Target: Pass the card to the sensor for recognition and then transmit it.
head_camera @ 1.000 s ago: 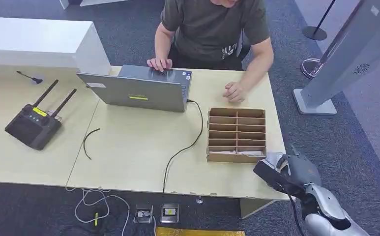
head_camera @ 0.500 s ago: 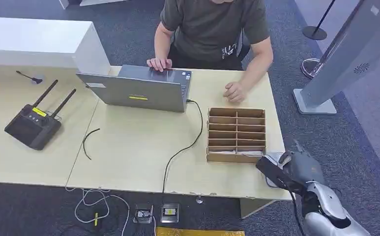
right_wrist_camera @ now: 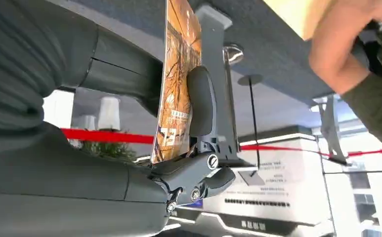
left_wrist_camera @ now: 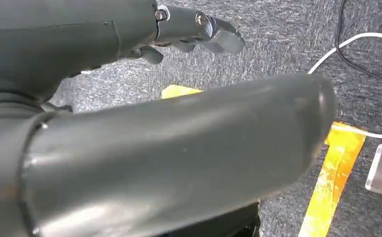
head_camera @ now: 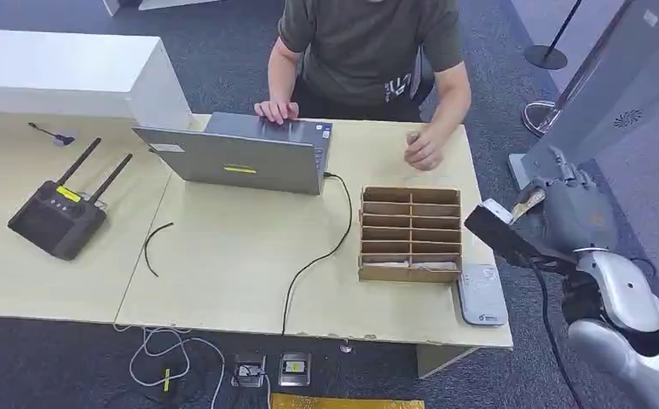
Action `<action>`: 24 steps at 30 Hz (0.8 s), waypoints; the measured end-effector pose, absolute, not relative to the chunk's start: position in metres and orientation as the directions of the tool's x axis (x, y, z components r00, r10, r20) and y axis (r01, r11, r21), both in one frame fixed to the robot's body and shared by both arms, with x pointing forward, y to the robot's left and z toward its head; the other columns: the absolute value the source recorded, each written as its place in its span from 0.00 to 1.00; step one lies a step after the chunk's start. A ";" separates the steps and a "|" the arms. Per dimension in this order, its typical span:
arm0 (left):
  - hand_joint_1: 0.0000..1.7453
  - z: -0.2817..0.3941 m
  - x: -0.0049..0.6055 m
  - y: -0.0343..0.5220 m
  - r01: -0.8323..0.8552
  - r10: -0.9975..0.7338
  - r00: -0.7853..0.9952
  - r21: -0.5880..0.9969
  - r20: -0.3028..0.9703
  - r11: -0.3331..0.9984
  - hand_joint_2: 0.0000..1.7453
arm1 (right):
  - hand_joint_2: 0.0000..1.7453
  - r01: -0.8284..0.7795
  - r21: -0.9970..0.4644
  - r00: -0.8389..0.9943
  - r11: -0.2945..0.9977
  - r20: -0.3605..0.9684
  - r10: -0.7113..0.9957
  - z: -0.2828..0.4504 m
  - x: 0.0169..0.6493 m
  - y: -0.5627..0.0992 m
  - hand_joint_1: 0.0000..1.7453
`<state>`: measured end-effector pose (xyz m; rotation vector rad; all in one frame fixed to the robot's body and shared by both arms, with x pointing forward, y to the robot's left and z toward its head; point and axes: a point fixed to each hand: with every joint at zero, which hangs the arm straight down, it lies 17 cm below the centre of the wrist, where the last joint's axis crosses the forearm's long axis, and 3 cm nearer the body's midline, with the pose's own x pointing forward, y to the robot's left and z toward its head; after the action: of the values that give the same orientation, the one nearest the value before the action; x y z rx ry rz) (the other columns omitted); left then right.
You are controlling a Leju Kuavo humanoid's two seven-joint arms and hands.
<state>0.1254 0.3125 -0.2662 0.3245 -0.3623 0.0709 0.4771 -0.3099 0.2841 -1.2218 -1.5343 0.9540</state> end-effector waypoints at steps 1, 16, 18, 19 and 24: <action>0.00 -0.266 0.126 0.312 -0.126 0.010 0.933 0.299 0.360 0.946 0.00 | 1.00 0.272 -0.940 -0.086 0.205 0.189 0.978 0.288 0.477 -0.308 1.00; 0.00 -0.265 0.134 0.310 -0.113 -0.004 0.928 0.291 0.373 0.950 0.00 | 1.00 0.328 -0.920 -0.187 0.214 0.159 0.969 0.299 0.484 -0.269 1.00; 0.00 -0.264 0.137 0.308 -0.109 -0.008 0.926 0.288 0.378 0.951 0.00 | 1.00 0.328 -0.919 -0.188 0.218 0.163 0.969 0.298 0.487 -0.267 1.00; 0.00 -0.264 0.138 0.307 -0.108 -0.009 0.925 0.288 0.379 0.952 0.00 | 1.00 0.327 -0.919 -0.186 0.218 0.164 0.969 0.298 0.489 -0.267 1.00; 0.00 -0.263 0.143 0.305 -0.103 -0.014 0.924 0.284 0.381 0.953 0.00 | 1.00 0.323 -0.922 -0.174 0.212 0.163 0.971 0.293 0.496 -0.267 1.00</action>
<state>0.1433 0.3049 -0.2628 0.3050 -0.3901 0.0464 0.4960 -0.2666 0.2934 -1.2336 -1.6559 0.9824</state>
